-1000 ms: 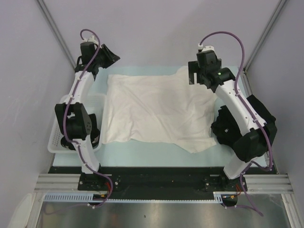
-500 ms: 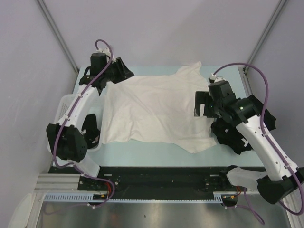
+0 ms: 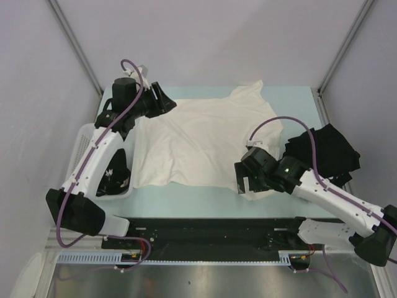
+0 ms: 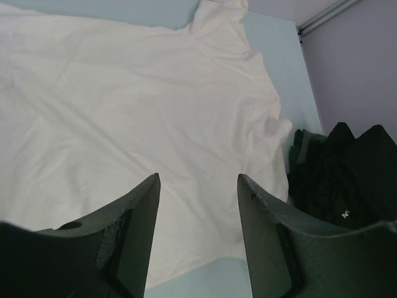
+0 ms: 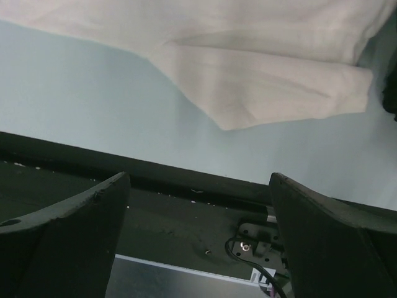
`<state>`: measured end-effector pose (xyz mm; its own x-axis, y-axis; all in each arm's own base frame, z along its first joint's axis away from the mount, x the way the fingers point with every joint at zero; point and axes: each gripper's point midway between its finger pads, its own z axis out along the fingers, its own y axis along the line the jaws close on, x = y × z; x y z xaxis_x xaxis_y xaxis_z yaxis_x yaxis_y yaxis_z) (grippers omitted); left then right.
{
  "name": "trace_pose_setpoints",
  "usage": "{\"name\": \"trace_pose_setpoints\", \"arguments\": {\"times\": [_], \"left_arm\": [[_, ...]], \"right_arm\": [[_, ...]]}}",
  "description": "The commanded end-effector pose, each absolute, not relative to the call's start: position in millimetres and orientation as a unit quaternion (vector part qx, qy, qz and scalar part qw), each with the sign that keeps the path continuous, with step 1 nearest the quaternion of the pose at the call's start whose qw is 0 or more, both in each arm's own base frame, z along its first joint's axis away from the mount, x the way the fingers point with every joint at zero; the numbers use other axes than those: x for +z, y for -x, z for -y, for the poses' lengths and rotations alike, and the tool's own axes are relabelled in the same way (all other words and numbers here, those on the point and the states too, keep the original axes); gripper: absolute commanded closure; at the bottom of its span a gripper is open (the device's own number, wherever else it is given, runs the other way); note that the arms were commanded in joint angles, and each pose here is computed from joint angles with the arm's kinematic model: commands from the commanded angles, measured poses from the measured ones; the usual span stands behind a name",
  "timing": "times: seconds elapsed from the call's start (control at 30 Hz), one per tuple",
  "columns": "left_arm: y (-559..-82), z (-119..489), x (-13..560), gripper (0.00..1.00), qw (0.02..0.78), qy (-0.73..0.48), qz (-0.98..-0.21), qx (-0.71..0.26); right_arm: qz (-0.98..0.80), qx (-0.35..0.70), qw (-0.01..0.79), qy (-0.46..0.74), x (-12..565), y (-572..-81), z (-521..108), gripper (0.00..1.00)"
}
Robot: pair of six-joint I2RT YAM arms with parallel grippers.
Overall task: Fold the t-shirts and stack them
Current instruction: Grap the side of the flattened tshirt closest away from the robot with both arms
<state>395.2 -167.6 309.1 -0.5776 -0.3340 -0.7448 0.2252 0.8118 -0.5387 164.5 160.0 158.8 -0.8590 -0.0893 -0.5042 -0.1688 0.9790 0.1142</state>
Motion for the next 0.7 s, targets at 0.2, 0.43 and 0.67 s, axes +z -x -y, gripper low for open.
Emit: {"name": "trace_pose_setpoints", "arguments": {"times": [0.2, 0.43, 0.67], "left_arm": [[-340.9, 162.2, 299.4, 0.41, 0.464, 0.005, -0.837, -0.291], [-331.9, 169.7, 307.1, 0.40, 0.468, -0.015, -0.835, -0.290], [-337.4, 178.2, 312.8, 0.40, 0.468, -0.025, -0.834, -0.292]], "right_arm": [[-0.958, 0.038, 0.264, 0.105, 103.6, -154.5, -203.7, 0.00], [-0.958, -0.007, 0.261, 0.122, 79.2, -160.6, -199.1, 0.03], [-0.956, -0.049, 0.247, 0.152, 58.2, -161.5, -189.6, 0.06]]}}
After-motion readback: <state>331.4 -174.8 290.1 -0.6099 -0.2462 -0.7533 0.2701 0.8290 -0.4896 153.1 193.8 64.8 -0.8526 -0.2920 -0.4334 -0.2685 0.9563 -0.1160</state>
